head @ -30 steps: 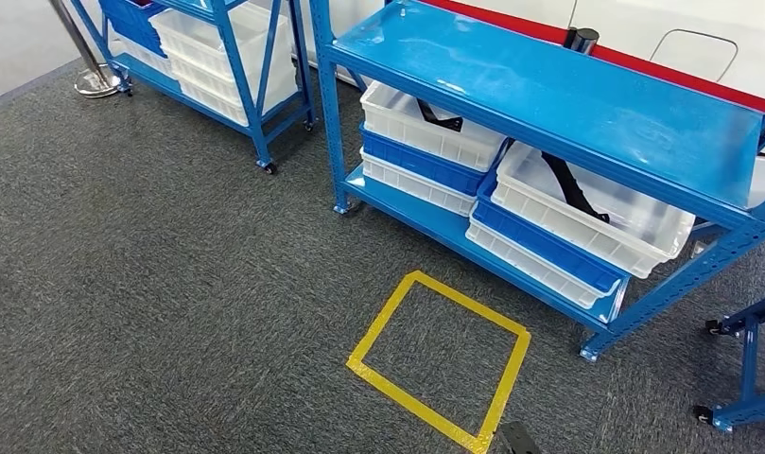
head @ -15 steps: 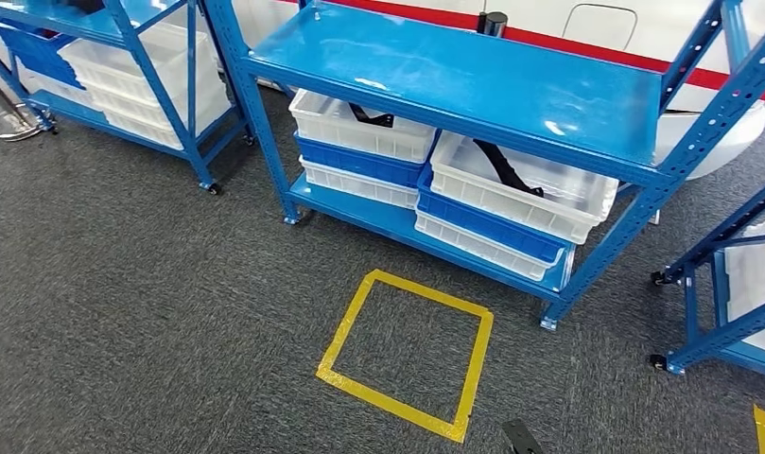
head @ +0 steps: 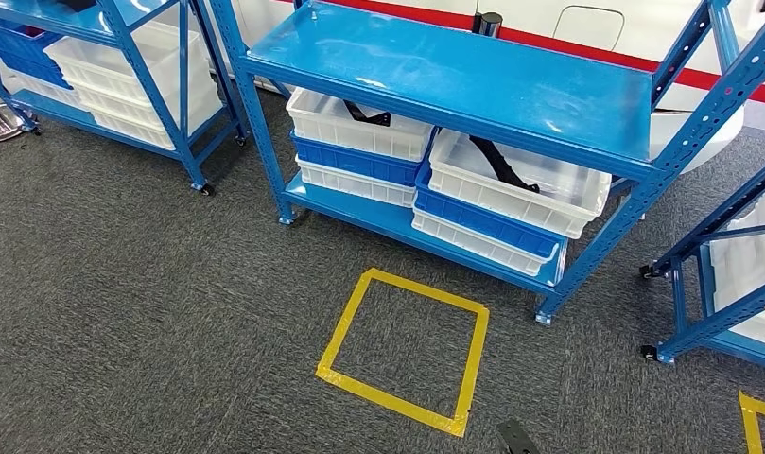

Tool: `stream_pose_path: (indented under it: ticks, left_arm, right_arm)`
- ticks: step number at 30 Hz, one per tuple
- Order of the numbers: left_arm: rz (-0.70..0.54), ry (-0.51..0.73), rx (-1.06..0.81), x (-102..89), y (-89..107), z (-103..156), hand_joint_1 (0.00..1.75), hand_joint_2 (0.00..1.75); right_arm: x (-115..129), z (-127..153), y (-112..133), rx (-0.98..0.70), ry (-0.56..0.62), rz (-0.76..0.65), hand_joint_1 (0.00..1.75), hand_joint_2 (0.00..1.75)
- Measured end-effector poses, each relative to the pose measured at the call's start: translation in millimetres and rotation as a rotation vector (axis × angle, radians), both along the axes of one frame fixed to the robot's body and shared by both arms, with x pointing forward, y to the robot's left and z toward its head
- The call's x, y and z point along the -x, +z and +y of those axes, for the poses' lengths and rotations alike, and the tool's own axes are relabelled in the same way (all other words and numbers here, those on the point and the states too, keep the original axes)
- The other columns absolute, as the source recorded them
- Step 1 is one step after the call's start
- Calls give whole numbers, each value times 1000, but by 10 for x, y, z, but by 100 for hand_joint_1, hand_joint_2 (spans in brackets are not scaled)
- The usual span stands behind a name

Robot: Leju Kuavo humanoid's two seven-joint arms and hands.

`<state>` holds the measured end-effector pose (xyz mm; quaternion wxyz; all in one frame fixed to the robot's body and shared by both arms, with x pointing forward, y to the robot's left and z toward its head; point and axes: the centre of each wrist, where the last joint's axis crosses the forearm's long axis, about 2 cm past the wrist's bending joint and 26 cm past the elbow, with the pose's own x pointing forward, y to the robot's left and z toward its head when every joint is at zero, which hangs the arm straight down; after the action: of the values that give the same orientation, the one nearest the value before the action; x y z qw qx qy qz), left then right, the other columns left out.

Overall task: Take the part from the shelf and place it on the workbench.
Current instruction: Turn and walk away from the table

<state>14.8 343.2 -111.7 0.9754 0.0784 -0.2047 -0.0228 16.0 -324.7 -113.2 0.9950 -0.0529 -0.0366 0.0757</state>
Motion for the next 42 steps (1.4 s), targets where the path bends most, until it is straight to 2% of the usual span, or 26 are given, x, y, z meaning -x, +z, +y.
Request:
stream_pose_path:
  ticks: [42]
  left_arm:
    - [5, 6, -34, 35, 0, 9, 0, 0]
  right_arm:
    - [-24, 54, -1, -7, 22, 0, 0, 0]
